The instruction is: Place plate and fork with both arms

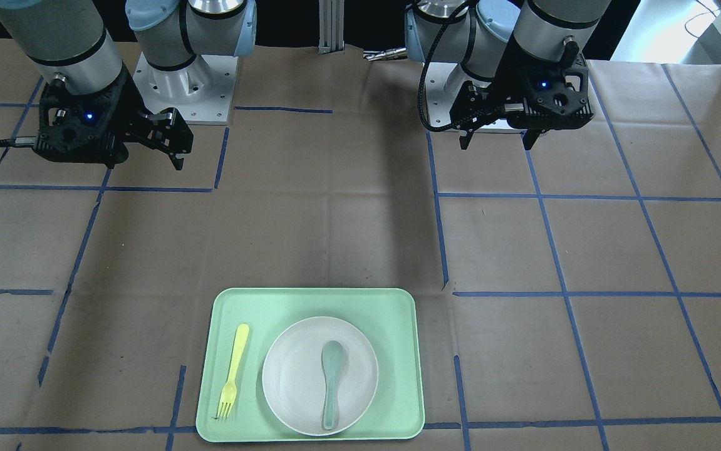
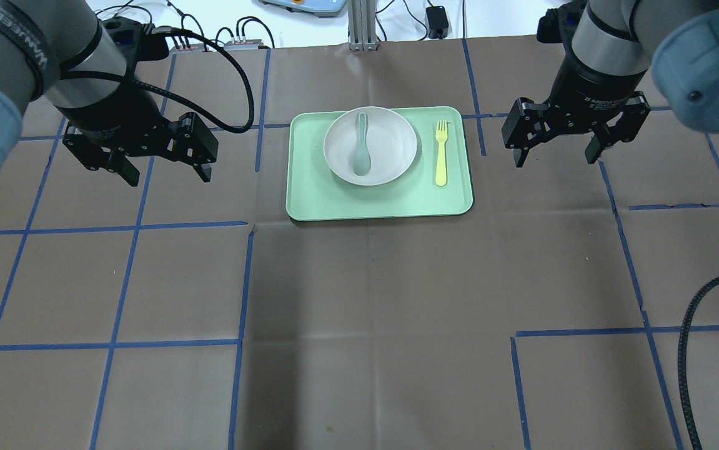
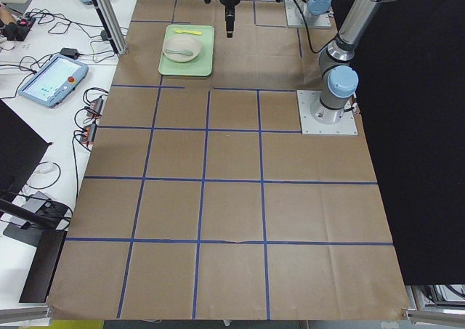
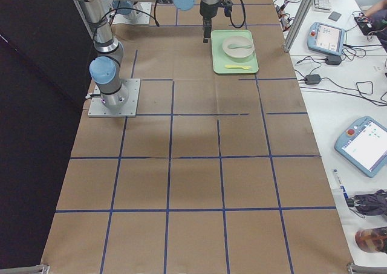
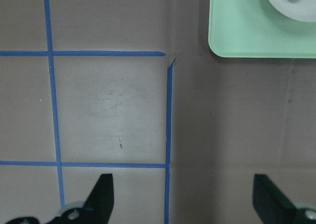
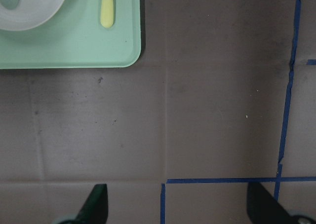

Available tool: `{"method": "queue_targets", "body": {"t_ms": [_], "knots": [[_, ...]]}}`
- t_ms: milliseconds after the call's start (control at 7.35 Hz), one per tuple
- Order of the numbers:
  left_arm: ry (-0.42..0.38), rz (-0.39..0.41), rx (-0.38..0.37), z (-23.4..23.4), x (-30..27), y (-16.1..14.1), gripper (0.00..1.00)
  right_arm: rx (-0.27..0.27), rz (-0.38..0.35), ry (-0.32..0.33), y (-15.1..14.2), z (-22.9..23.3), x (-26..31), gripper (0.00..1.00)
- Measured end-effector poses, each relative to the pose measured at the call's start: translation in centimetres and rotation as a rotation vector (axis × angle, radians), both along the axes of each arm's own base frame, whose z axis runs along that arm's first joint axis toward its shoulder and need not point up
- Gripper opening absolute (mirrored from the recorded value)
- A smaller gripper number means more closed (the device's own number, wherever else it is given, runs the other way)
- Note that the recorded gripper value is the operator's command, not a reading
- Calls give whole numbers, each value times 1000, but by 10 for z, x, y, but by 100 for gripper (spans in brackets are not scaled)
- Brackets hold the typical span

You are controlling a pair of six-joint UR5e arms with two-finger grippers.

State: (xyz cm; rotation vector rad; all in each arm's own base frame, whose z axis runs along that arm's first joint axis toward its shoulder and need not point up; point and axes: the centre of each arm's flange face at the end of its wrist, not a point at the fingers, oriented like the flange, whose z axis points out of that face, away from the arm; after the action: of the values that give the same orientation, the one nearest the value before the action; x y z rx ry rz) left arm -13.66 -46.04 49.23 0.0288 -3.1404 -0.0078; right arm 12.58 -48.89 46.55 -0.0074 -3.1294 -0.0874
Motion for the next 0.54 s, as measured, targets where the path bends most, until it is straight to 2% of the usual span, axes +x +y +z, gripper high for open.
{"method": "queue_targets", "body": {"t_ms": [544], "knots": [[0,-1,1,-1,0,0,100,0,-9,-1,4,2,-2,100]]}}
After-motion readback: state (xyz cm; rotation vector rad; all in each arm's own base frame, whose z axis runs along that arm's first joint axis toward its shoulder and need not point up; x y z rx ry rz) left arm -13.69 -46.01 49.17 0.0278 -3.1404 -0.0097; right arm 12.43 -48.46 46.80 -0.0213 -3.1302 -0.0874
